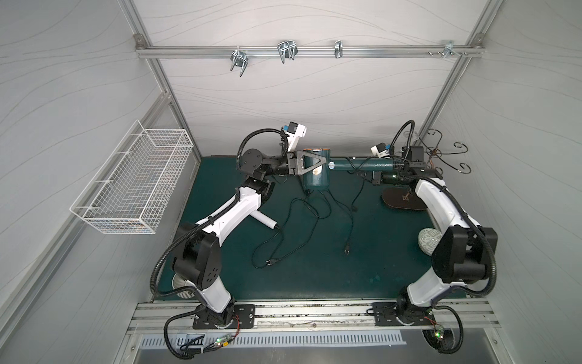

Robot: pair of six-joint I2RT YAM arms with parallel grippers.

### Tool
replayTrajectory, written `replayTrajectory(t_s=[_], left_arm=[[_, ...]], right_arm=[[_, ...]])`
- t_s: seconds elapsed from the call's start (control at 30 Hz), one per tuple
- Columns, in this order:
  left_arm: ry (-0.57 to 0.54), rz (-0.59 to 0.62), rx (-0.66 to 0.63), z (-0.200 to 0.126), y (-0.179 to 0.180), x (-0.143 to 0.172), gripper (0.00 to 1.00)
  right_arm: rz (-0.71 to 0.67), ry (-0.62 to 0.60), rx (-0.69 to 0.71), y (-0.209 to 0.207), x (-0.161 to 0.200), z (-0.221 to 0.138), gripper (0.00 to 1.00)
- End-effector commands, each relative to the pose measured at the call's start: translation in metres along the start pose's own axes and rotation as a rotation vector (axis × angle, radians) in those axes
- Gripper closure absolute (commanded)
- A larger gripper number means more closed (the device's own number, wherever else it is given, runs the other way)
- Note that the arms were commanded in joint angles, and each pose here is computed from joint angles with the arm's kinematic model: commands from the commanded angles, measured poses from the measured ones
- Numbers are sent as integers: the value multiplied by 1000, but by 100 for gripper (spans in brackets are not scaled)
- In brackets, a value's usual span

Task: Wrap the cord around the hair dryer
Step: Wrap the power cord around the hair dryer.

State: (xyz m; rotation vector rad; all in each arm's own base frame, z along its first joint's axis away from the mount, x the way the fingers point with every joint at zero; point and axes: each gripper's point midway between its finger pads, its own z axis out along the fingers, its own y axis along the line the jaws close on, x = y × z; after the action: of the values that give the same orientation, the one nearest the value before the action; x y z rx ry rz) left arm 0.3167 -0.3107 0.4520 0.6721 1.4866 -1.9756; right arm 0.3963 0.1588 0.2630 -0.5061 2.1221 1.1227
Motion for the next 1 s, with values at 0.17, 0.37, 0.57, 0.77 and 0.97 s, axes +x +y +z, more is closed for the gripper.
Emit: replayTrajectory(t_s=[0.17,0.37,0.57,0.77,0.97], left_arm=[[-211,133,-112,-28,6,-62,100],[-298,131,-290,-57,49,-78,100],[-215,148,-466,-69,96,-69,100],[-127,136,-633,-86,140,-44,100],[-63,141,-750,-101,161,-27,100]], right_arm=[[-76,2,-48,70,32,15,100],[-167,12,-36,127,68,26,100],[-323,156,-40,182,84,28,100],[-476,232,2,227,65,6,100],[-579,276,11,252,51,-10,100]])
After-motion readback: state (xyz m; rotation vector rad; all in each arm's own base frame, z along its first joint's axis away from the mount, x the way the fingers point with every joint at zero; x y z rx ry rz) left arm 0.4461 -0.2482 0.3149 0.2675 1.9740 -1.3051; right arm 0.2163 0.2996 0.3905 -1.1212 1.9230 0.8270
